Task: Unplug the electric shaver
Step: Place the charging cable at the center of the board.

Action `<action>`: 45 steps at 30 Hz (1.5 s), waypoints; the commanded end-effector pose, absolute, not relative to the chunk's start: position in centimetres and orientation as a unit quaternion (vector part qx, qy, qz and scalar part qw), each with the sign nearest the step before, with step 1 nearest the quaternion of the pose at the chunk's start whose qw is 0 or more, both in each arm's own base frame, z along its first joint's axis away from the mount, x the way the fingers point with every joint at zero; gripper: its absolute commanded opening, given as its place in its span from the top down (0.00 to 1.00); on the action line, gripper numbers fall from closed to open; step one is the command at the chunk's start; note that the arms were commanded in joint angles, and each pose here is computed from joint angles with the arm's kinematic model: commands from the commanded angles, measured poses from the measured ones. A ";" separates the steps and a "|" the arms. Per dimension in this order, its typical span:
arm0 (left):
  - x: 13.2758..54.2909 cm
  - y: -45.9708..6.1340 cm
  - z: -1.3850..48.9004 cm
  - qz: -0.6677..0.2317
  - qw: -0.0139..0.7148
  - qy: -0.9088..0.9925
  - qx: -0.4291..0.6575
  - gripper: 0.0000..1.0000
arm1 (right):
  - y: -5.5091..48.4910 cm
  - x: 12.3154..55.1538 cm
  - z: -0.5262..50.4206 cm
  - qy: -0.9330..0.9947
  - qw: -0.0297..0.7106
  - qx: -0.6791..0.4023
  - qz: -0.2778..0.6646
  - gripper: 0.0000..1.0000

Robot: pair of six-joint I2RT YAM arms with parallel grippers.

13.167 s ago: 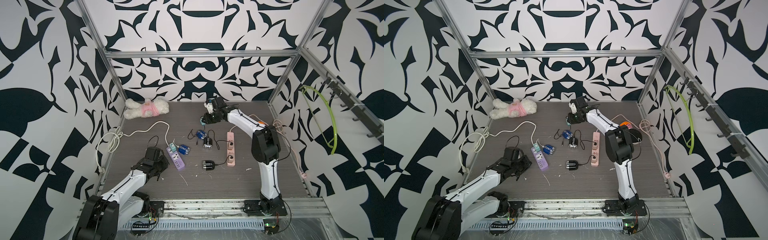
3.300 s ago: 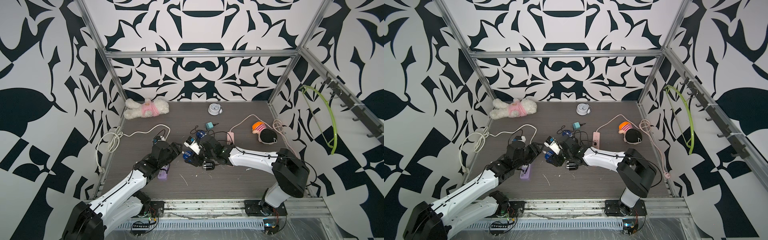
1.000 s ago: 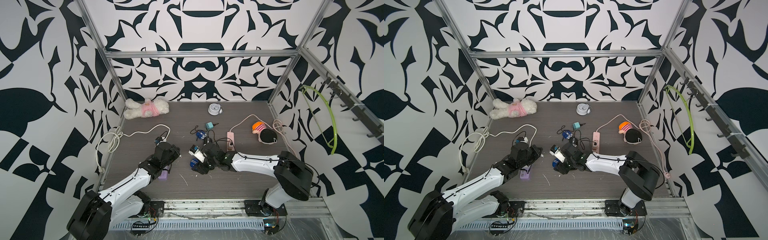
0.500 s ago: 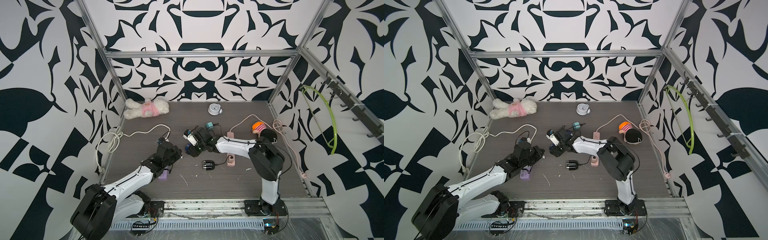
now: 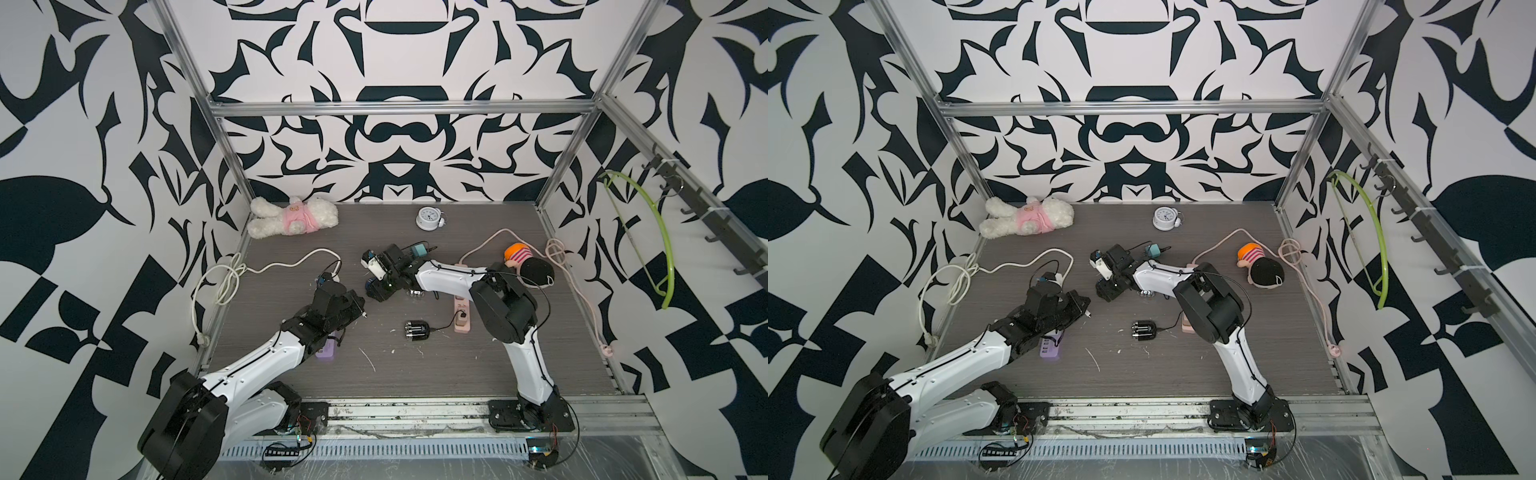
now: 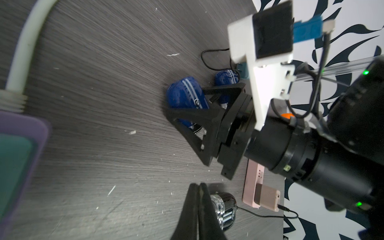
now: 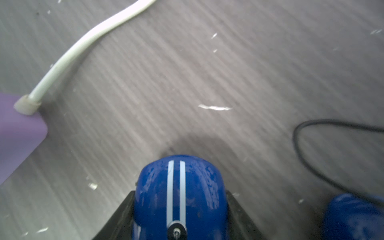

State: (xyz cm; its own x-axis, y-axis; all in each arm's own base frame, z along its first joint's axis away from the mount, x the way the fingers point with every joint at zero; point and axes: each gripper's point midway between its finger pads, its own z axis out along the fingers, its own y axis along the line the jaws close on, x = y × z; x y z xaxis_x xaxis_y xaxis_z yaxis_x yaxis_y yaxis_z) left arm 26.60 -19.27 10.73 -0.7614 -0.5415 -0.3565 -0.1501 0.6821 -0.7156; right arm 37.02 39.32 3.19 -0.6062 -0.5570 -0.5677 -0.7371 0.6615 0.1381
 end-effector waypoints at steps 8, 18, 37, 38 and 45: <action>26.3 -19.2 10.0 -0.323 0.270 0.887 -0.190 1.00 | 39.0 38.7 4.8 0.881 0.261 -0.350 0.183 0.70; 26.2 -20.0 8.8 -0.308 0.255 0.899 -0.179 0.96 | 39.3 39.3 5.6 0.880 0.266 -0.341 0.195 0.56; 25.9 -20.4 9.4 -0.290 0.259 0.908 -0.158 0.70 | 39.4 39.1 10.1 0.864 0.295 -0.347 0.215 0.34; 25.9 -20.4 9.4 -0.289 0.259 0.908 -0.158 0.63 | 39.2 39.1 10.7 0.862 0.301 -0.348 0.213 0.34; 25.5 -20.4 8.7 -0.281 0.250 0.913 -0.156 0.44 | 37.8 39.2 13.1 0.860 0.323 -0.346 0.193 0.33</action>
State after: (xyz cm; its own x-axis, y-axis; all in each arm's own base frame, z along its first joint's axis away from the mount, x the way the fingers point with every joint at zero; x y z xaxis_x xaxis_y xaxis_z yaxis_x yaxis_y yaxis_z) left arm 25.66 -20.48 8.74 -0.8202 -0.4406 -0.3649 -0.1447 0.7769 -0.6128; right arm 38.42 38.39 9.05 -0.5989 -0.4982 -0.6270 -0.7195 0.6785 0.1482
